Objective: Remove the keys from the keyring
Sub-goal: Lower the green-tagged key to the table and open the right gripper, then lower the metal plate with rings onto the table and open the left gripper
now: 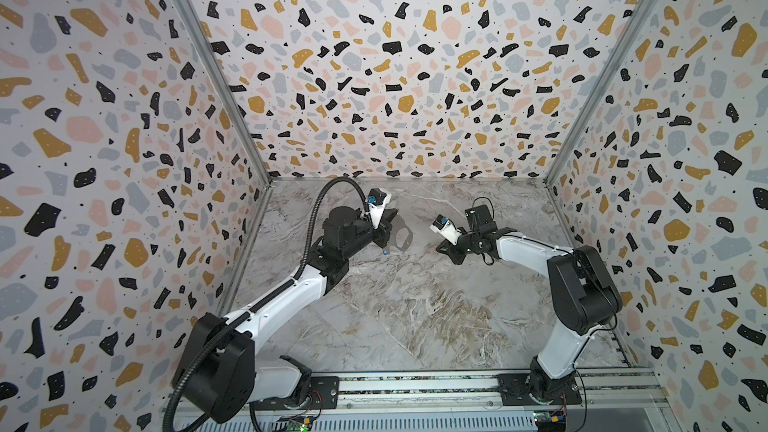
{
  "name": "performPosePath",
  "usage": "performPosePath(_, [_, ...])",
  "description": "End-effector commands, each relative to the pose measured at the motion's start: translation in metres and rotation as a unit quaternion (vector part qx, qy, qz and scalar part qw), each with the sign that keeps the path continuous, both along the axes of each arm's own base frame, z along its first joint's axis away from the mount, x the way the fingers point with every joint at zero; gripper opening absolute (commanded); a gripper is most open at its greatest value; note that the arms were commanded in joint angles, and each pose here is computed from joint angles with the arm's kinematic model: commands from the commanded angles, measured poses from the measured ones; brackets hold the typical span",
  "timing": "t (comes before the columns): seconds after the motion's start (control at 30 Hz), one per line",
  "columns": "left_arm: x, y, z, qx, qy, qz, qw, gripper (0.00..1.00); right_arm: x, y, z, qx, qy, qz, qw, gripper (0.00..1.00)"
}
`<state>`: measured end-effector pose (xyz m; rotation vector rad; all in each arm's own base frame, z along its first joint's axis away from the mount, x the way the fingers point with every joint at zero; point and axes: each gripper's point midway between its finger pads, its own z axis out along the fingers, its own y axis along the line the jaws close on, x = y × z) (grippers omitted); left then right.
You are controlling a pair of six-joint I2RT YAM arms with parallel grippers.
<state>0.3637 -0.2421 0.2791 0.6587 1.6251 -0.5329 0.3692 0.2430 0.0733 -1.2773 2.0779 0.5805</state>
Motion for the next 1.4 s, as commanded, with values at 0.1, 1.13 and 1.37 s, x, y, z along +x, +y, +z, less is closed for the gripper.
performPosePath(0.1, [-0.002, 0.009, 0.012, 0.007, -0.013, 0.017, 1.000, 0.00, -0.007, -0.006, -0.032, -0.067, 0.020, 0.046, 0.996, 0.09])
performPosePath(1.13, [0.028, 0.032, -0.097, 0.144, 0.133, 0.100, 0.975, 0.00, 0.035, -0.067, 0.061, 0.009, -0.096, -0.097, 0.991, 0.75])
performPosePath(1.37, [0.050, 0.003, -0.121, 0.146, 0.148, 0.089, 0.974, 0.00, 0.033, -0.080, 0.073, 0.004, -0.142, -0.132, 0.981, 0.75])
